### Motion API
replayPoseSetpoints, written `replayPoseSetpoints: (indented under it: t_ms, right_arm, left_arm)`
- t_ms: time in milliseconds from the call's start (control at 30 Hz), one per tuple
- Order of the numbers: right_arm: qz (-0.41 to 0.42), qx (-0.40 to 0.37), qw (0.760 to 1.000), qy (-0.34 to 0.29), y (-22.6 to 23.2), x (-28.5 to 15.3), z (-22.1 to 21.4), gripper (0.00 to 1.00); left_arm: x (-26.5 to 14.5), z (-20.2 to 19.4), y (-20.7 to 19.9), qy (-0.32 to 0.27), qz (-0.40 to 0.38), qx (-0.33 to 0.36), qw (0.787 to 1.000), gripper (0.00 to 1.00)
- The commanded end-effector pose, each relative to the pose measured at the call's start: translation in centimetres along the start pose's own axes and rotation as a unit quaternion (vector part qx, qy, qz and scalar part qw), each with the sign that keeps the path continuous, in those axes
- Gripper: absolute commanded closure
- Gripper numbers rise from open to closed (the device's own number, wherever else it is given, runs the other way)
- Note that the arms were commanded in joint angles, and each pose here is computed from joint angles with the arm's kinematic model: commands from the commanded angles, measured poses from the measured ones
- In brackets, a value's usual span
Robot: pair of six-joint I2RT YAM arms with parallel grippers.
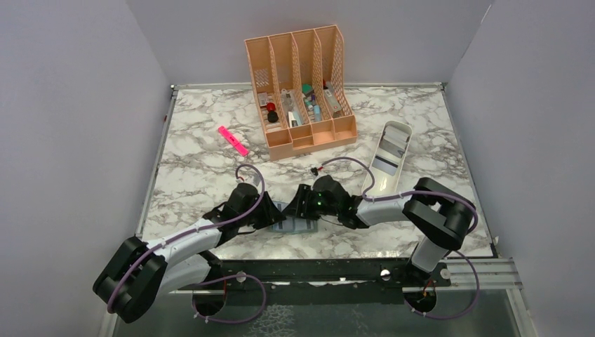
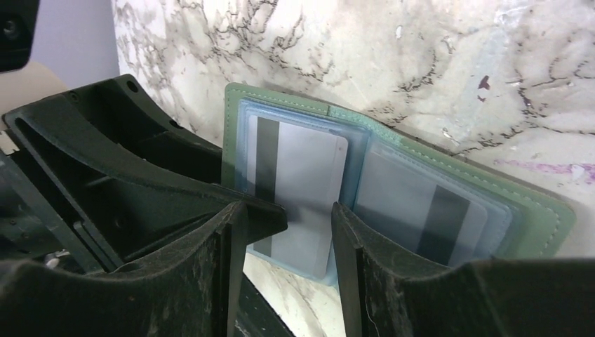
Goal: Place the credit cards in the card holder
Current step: Insert the credit card into the card holder.
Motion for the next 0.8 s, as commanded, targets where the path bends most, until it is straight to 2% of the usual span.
replayPoseSetpoints:
  t_ms: [0,267,367,533,567,633,767]
  right_arm:
    - [0.045,-0.005,0.999,0.004,0.8,0.2,-0.3,0.49]
    - [0.056,-0.007,0.998,0.014,0.8,0.2,-0.5,0.52]
    - [0.04,-0.026,0.999,-0.005,0.9,-0.5,-0.1,0.52]
    - [-0.005,-0.104,0.993,-0.058,2.0,-2.7,1.9,0.5]
    - [-0.014,-0.126,0.99,-0.069,2.2,-3.3,2.3,0.5]
    - [-0.027,-0.172,0.981,-0.09,2.8,-4.4,3.2,0.5]
    - [-0.081,-0.251,0.954,-0.145,3.4,-7.1,5.9,0.49]
  left_arm:
    - [0.0,-0.1,-0.1,0.003,-0.015,0.004,1.0,0.59]
    - [0.2,-0.1,-0.1,0.005,-0.015,0.005,1.0,0.59]
    - [0.0,0.0,-0.1,0.004,-0.014,0.009,1.0,0.59]
    - [-0.2,0.2,-0.1,-0.003,-0.001,0.016,1.0,0.59]
    - [-0.2,0.3,-0.1,-0.005,-0.001,0.018,1.0,0.61]
    - [-0.2,0.4,-0.2,-0.005,-0.001,0.02,1.0,0.71]
    - [-0.3,0.8,-0.7,-0.005,-0.003,0.026,1.0,0.78]
Point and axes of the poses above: each gripper's point midway between its finger pads, its own x axis out along the fingers, its own y axis along the line the jaws close on, z = x × y, the point moved 9 cm from there along -x, back along the fingers, and after that the axes turned 6 degrees about x, right-handed, at the moved point
